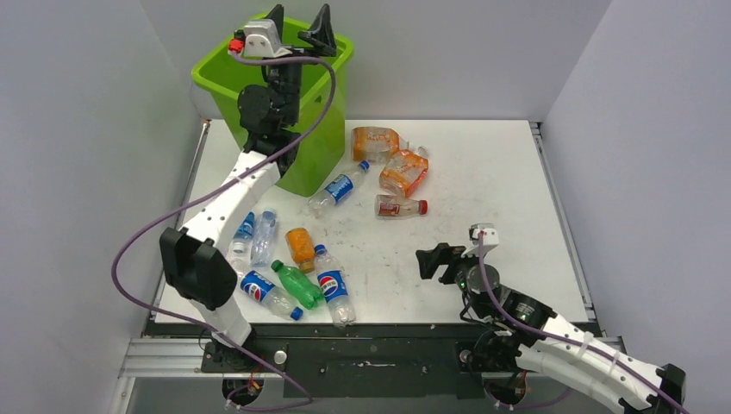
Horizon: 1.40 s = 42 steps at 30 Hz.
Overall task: Put the plastic bottles in the bin
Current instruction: Place the plastic bottle in the trash bin, then pick up the plastic bottle from the corner of the board.
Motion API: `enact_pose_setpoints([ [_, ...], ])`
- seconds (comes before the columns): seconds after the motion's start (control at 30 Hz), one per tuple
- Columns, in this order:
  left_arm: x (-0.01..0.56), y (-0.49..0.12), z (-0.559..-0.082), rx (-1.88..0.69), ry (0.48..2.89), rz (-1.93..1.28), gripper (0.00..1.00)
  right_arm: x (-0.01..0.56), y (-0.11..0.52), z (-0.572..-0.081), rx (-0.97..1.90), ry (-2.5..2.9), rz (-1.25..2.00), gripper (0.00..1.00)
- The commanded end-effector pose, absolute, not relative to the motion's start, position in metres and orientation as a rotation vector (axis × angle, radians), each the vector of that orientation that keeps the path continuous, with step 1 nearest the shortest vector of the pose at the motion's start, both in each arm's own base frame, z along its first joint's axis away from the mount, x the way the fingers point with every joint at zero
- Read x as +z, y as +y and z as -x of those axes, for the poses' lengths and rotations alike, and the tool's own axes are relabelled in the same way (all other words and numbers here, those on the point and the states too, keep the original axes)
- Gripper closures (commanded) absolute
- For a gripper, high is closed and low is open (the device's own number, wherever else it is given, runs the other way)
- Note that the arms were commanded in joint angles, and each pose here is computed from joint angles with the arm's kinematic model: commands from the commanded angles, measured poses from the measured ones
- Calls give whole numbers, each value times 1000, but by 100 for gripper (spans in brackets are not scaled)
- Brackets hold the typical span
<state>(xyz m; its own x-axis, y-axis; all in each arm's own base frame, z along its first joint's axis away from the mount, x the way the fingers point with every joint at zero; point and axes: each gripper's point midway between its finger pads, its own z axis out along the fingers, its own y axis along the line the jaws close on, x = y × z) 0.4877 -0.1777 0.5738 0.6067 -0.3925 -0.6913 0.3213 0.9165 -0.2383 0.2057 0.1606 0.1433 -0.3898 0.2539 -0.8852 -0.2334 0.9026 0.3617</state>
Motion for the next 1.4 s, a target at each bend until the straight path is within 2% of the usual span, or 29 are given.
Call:
enact_pose_setpoints([
  [0.0, 631, -172, -411, -410, 677, 88, 4, 171, 154, -205, 584, 1867, -133, 10],
  [0.17, 628, -199, -343, -507, 701, 31, 4, 172, 153, -200, 636, 1874, -198, 10],
  [0.33, 584, -233, -295, -600, 862, -56, 4, 186, 159, -199, 665, 1854, -146, 10],
  [0.53, 476, -232, -285, -608, 1263, -17, 4, 189, 151, -201, 594, 1880, -146, 11],
  [0.67, 408, -221, -274, -541, 1563, -60, 4, 198, 155, -197, 588, 1843, -2, 10],
  [0.77, 370, -211, -257, -517, 1671, -134, 4, 195, 164, -196, 607, 1841, 55, 10],
  [1.03, 311, -199, -226, -625, 1584, -217, 4, 141, 216, -208, 613, 1991, 220, 10],
  [1.27, 276, -152, -225, -484, 1588, -81, 4, 121, 324, -188, 912, 2081, 467, 8],
  [1.37, 282, -135, -222, -478, 1536, -7, 4, 116, 361, -174, 1000, 2098, 520, 10],
])
